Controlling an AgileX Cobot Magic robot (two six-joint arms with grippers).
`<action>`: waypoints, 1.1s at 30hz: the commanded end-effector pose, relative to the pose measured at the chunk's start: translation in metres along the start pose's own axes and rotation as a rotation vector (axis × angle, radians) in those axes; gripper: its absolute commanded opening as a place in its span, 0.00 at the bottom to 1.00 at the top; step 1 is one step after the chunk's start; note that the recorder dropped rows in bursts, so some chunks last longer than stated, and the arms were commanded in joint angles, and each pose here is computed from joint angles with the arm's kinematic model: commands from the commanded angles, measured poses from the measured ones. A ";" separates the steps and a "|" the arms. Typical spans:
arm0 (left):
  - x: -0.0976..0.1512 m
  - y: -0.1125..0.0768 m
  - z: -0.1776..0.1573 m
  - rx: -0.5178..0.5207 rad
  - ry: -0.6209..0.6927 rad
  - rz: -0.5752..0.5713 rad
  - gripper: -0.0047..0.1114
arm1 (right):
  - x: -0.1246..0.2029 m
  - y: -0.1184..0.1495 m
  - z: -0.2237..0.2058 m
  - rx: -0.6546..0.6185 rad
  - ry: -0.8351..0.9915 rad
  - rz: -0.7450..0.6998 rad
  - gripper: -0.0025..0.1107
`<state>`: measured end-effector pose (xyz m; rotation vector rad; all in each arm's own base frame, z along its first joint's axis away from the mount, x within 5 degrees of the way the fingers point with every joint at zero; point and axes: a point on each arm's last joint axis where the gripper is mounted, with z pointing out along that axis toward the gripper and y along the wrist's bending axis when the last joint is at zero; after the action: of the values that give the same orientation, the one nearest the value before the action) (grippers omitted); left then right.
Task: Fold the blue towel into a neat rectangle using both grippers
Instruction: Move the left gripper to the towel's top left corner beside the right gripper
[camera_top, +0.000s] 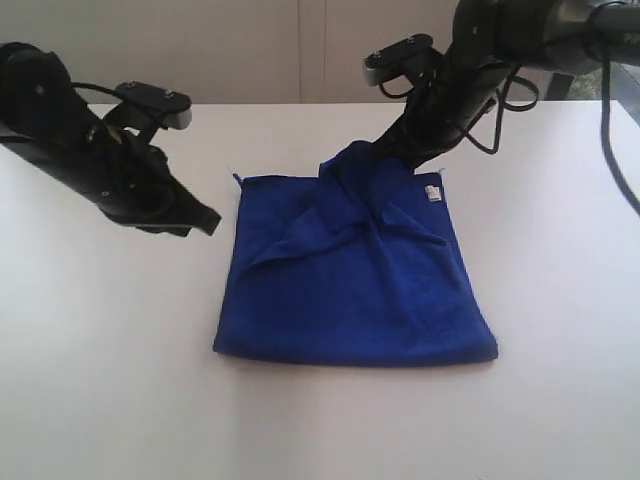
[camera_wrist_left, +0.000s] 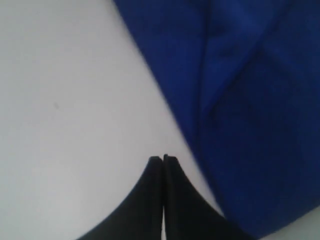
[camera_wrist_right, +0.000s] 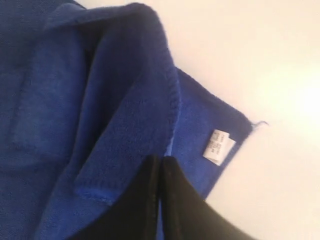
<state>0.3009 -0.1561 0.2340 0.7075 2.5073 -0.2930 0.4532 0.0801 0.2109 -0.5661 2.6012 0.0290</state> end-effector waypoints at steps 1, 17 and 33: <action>-0.024 -0.013 0.002 0.051 -0.091 -0.046 0.04 | 0.003 -0.015 -0.007 0.023 0.004 0.027 0.02; -0.069 -0.060 0.091 0.242 -0.082 -0.228 0.04 | 0.004 -0.018 -0.007 0.034 0.003 0.021 0.02; -0.077 -0.072 0.103 0.241 -0.165 -0.261 0.04 | 0.015 -0.041 0.005 0.139 0.066 0.023 0.02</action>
<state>0.3635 -0.2779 0.1896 0.4302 2.4485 -0.7113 0.4584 0.0448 0.2041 -0.5306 2.6393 -0.1439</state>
